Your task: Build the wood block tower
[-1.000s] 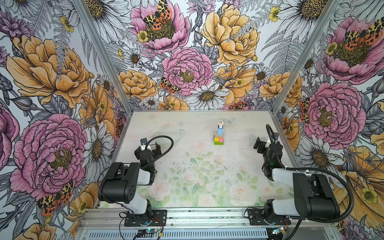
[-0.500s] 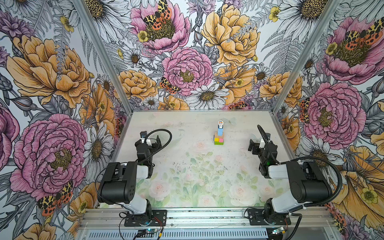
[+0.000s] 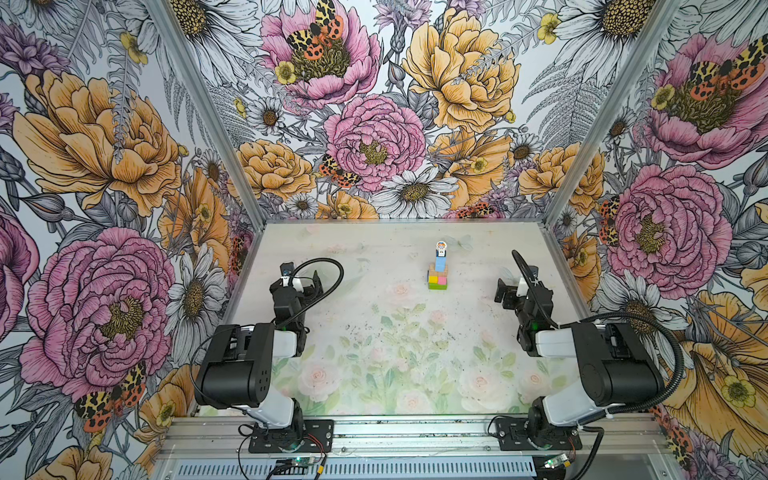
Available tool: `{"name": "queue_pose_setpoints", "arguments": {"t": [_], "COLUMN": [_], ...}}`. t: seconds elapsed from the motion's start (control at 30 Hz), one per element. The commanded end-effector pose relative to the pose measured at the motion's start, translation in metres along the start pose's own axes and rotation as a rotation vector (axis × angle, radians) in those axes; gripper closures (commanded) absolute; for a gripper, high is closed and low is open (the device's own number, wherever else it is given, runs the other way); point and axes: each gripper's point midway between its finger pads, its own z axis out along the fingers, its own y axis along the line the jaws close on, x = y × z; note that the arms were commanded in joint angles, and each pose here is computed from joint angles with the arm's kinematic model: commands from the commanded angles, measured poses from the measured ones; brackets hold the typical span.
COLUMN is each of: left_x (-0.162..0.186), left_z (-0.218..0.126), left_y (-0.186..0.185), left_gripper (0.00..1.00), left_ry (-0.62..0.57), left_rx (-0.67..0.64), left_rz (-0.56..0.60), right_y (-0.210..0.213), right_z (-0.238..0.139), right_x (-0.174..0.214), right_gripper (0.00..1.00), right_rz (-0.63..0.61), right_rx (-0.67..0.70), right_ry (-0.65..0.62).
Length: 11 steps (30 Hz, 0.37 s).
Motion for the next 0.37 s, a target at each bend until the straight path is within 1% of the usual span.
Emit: {"name": "queue_pose_setpoints", "arguments": {"t": [0.0,0.23,0.27,0.33], "left_x": [0.000,0.000,0.000,0.000], "left_z": [-0.001,-0.001,-0.001,-0.001], "left_y": [-0.006,-0.005,-0.006,-0.006], "left_gripper": [0.01,0.01,0.01,0.01], "left_ry": [0.000,-0.002,-0.002,-0.001], "left_rx": [0.023,0.022,0.022,0.023], "left_rz": [0.007,0.006,0.007,0.007], "right_y": [0.001,0.001,0.010,0.011], "right_z": [0.002,0.002,0.003,0.003], "right_x": [-0.018,-0.019,-0.018,-0.018], "right_gripper": [0.00,0.00,0.00,0.00], "right_rz": [-0.014,-0.017,-0.042,-0.040], "right_rx": [0.008,0.008,-0.029,-0.043], "right_ry": [-0.049,-0.048,-0.044,-0.042]}}
